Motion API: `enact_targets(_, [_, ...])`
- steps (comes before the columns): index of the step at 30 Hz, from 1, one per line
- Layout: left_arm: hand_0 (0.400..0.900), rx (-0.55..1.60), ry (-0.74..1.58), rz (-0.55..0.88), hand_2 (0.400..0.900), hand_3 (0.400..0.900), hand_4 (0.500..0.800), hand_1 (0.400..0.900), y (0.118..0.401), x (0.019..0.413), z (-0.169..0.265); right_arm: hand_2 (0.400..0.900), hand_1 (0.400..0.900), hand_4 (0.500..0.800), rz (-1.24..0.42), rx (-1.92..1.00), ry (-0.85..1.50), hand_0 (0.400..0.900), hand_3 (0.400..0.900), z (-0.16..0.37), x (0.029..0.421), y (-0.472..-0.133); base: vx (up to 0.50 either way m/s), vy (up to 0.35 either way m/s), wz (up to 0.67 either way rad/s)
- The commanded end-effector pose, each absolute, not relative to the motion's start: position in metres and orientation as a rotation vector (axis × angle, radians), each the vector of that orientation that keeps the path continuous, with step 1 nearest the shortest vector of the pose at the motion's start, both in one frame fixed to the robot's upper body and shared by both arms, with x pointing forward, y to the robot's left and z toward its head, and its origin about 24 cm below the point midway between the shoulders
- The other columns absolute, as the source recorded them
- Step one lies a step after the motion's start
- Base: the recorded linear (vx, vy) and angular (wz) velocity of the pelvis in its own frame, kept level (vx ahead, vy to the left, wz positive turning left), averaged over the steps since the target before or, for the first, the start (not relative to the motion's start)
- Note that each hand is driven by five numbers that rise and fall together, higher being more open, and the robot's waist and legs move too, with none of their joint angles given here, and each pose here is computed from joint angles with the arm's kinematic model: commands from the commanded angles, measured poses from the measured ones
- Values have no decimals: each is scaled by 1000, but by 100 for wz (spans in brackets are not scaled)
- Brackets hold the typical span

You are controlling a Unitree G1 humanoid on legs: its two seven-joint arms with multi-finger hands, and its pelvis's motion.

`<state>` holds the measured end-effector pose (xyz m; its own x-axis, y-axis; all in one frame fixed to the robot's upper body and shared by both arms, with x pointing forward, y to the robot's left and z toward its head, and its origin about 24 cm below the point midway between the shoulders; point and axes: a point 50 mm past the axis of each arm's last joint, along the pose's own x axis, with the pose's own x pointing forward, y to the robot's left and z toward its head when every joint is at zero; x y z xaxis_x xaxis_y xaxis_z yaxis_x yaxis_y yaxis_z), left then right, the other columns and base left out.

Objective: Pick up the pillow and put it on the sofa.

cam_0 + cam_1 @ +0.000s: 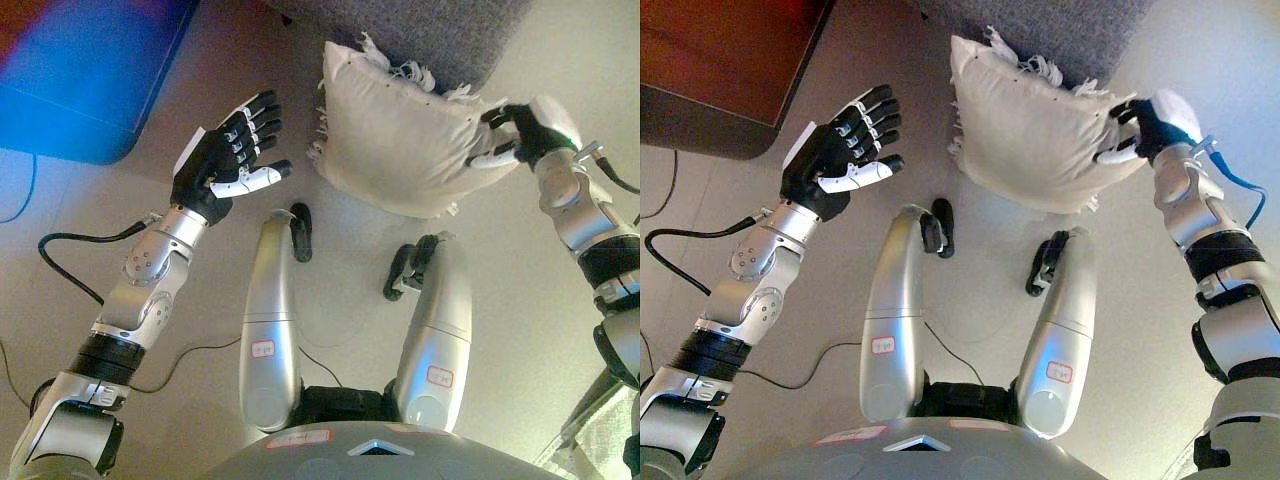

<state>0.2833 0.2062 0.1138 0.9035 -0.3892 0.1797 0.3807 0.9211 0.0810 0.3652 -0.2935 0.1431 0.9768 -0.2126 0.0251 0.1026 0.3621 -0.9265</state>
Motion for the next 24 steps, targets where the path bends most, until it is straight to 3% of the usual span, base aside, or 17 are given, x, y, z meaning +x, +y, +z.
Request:
enact_targets(1, [900,-22,-472,-475,900,900,800,900,188,279,162,900,900,800,-503,-1255,-149,900,900,214,372,-302,0,0,0])
enact_targets(9, [900,-33,-474,-490,900,900,800,900,190,275,163,900,900,800,-620,-1305,-211,900,900,222,369,-306,0,0,0])
enact_targets(16, [900,-14,-470,-511,900,900,800,900,195,274,165,900,900,800,-382,-1222,86,900,900,199,375,-312,0,-7,1])
enact_targets(24, [900,3,-475,-547,900,900,800,900,191,278,173,900,900,800,-191,-1012,255,900,900,193,382,-315,-2,-9,4])
